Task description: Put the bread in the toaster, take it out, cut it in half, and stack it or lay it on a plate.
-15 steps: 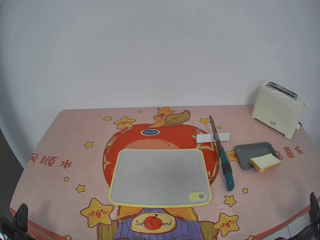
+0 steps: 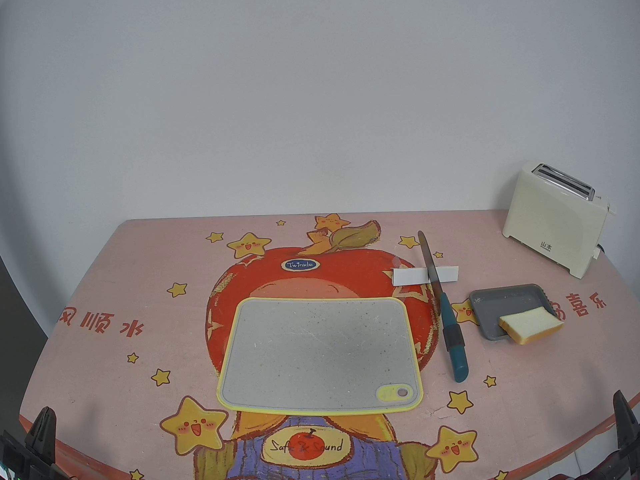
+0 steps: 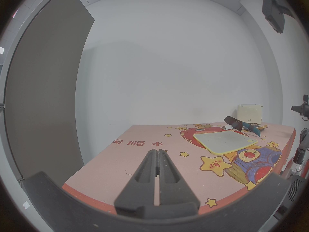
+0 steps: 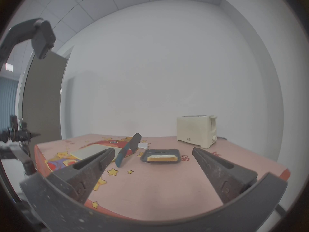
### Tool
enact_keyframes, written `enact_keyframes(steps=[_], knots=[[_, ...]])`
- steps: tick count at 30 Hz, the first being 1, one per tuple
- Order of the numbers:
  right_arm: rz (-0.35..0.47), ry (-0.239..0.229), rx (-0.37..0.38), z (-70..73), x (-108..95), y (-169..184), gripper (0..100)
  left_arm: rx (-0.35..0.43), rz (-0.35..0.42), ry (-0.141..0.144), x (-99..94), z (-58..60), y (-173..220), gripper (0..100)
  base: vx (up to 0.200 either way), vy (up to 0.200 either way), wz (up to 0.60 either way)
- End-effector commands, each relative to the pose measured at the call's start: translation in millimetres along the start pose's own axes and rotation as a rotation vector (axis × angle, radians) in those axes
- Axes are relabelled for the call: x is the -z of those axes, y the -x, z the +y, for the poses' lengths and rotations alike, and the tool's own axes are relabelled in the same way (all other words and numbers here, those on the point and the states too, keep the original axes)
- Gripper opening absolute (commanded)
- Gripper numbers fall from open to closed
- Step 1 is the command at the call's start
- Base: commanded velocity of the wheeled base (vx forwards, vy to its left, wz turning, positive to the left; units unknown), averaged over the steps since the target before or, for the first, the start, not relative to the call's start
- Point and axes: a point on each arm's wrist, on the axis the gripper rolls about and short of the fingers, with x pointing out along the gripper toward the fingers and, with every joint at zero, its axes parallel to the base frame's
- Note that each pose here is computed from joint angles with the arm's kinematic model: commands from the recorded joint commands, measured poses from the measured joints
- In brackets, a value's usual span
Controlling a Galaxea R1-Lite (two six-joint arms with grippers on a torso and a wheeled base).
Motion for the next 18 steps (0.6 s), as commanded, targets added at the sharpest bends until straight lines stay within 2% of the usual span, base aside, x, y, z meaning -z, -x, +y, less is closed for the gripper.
enact_keyframes(steps=[1,2,3,4,5,6,9,11,13,18], knots=[[0.087,-0.260,-0.003,-0.6,-7,-11,100,-0.001,0.010,0.000,5.0,0.0,-1,0,0.000,0.000,0.00],[0.109,-0.356,0.007,-0.8,-8,-14,100,-0.001,0.010,0.000,5.0,0.0,-1,0,0.000,0.000,0.00],[0.127,-0.432,0.014,-1.1,-8,-16,100,-0.001,0.010,0.000,5.0,0.0,-1,0,0.000,0.000,0.00],[0.159,-0.573,0.024,-1.7,-5,-18,100,-0.001,0.010,0.000,5.0,0.0,-1,0,0.000,0.000,0.00],[0.174,-0.630,0.020,-1.8,-3,-19,100,-0.001,0.010,0.000,5.0,0.0,-1,0,0.000,0.000,0.00],[0.213,-0.757,-0.004,-1.9,1,-19,100,-0.001,0.010,0.000,5.0,0.0,-1,0,0.000,0.000,0.00],[0.273,-1.004,-0.047,-1.4,3,-18,100,-0.001,0.010,0.000,5.0,0.0,-1,0,0.000,0.000,0.00],[0.286,-1.089,-0.063,-1.2,0,-18,100,-0.001,0.010,0.000,5.0,0.0,-1,0,0.000,0.000,0.00],[0.302,-1.127,-0.073,-1.4,1,-17,100,-0.001,0.010,0.000,5.0,0.0,-1,0,0.000,0.000,0.00],[0.315,-1.157,-0.072,-1.8,3,-17,100,-0.001,0.010,0.000,5.0,0.0,-1,0,0.000,0.000,0.00]])
